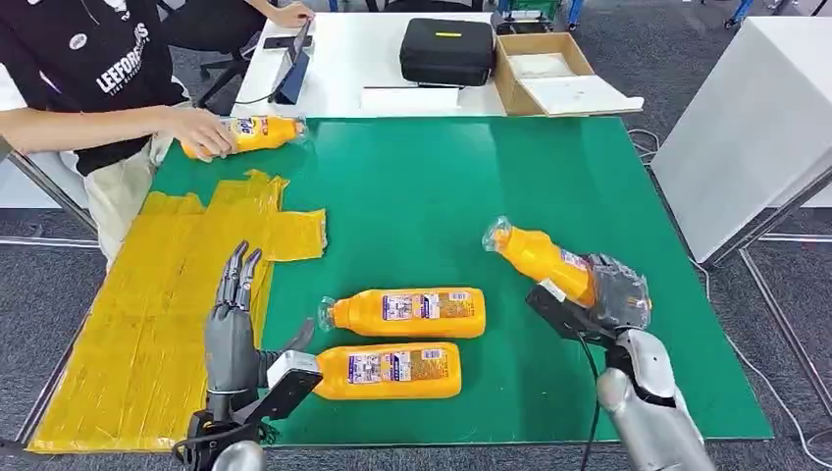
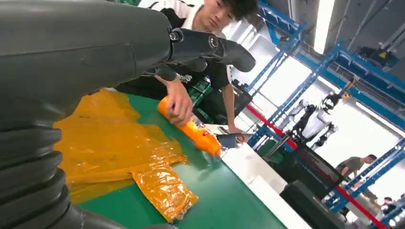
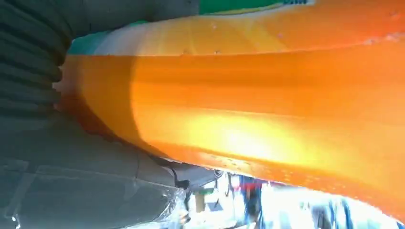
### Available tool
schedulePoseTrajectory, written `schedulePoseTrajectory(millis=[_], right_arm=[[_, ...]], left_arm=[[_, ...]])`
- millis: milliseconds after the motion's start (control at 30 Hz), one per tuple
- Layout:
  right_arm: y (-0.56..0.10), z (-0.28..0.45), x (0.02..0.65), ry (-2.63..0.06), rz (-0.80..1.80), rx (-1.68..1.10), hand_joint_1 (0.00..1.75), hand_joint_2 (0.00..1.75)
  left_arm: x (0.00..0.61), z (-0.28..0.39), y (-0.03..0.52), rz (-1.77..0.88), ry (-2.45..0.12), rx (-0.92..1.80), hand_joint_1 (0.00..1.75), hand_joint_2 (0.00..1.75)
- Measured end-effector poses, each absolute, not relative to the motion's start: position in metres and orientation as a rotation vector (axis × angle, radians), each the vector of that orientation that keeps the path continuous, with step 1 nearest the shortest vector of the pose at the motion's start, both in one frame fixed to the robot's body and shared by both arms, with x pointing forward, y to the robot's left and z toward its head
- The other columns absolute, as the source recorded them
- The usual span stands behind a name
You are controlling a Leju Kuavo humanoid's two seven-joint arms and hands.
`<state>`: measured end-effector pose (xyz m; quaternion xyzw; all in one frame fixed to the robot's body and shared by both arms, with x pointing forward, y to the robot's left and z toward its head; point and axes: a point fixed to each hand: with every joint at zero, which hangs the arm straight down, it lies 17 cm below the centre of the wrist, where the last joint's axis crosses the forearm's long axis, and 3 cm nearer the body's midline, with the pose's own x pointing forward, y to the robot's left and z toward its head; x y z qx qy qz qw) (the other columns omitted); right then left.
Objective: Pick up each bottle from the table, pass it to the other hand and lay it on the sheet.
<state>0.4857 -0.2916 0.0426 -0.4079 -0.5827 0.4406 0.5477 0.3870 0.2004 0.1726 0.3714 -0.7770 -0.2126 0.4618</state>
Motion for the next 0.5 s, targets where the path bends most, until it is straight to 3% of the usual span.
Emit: schedulePoseTrajectory(millis=[333, 500], right_arm=[[-0.242, 0.127, 0.463, -1.658, 0.867, -1.05, 1.75, 1.75], [-0.218, 0.185, 0.451, -1.923, 0.658, -0.994, 1.75, 1.75]], left_arm=[[0.387, 0.173, 0.205, -0.502, -1.886, 0.924, 0.0, 1.75], [0.388, 0.172, 0.203, -0.485, -1.897, 0.874, 0.0, 1.75]])
